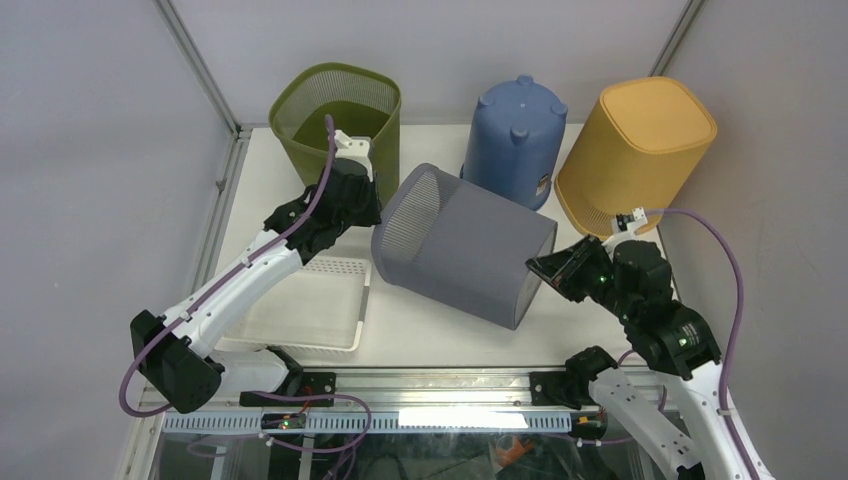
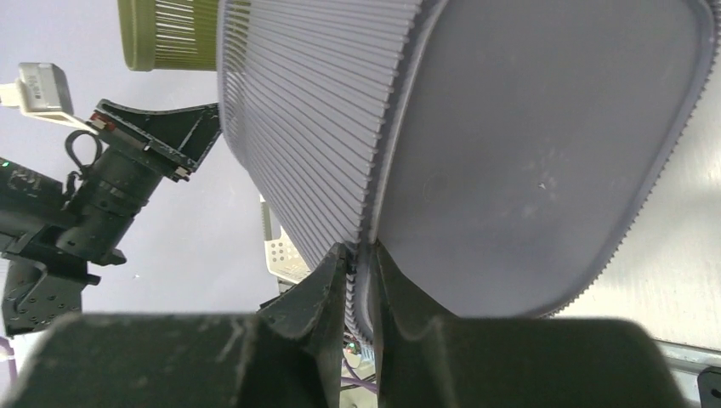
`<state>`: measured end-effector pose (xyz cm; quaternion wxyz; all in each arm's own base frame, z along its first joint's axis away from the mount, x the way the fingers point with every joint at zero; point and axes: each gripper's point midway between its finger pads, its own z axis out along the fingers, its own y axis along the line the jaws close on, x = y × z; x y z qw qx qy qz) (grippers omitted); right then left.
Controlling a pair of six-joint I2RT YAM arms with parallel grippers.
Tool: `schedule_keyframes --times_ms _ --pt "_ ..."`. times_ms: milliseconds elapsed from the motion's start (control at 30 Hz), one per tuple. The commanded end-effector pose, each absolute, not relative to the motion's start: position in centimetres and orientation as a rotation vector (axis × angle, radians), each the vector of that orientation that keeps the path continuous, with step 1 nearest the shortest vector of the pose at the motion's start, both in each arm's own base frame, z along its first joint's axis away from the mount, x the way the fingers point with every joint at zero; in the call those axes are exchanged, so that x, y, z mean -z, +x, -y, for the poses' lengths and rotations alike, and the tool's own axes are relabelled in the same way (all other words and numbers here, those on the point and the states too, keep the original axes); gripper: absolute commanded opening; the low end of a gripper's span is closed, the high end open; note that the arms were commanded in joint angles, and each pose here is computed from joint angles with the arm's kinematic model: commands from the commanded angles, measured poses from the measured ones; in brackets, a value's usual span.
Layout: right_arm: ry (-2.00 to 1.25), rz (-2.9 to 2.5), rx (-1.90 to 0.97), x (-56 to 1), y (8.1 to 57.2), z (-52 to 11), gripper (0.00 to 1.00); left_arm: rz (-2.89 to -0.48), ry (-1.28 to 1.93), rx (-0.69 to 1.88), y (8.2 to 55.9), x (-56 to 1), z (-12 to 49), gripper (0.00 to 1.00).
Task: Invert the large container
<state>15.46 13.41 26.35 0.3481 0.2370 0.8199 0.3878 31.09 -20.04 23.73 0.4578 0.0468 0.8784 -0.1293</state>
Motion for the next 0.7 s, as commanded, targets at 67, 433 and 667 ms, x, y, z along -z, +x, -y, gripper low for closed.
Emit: schedule_keyframes --times_ms 67,433,667 --pt "0.423 -1.888 -1.206 -35.8 16.9 -15.7 0.14 -2.174 0.210 0.600 30.2 -23.5 25.4 0.22" --pt "0.308 -1.830 -1.167 -41.3 20.0 -17.0 0.22 -2.188 0.229 0.731 29.6 -22.9 27.8 0.22" --pt "0.317 -1.882 -1.148 -39.9 21.9 -18.0 0.39 -2.211 0.236 0.788 28.7 -21.6 28.7 0.22"
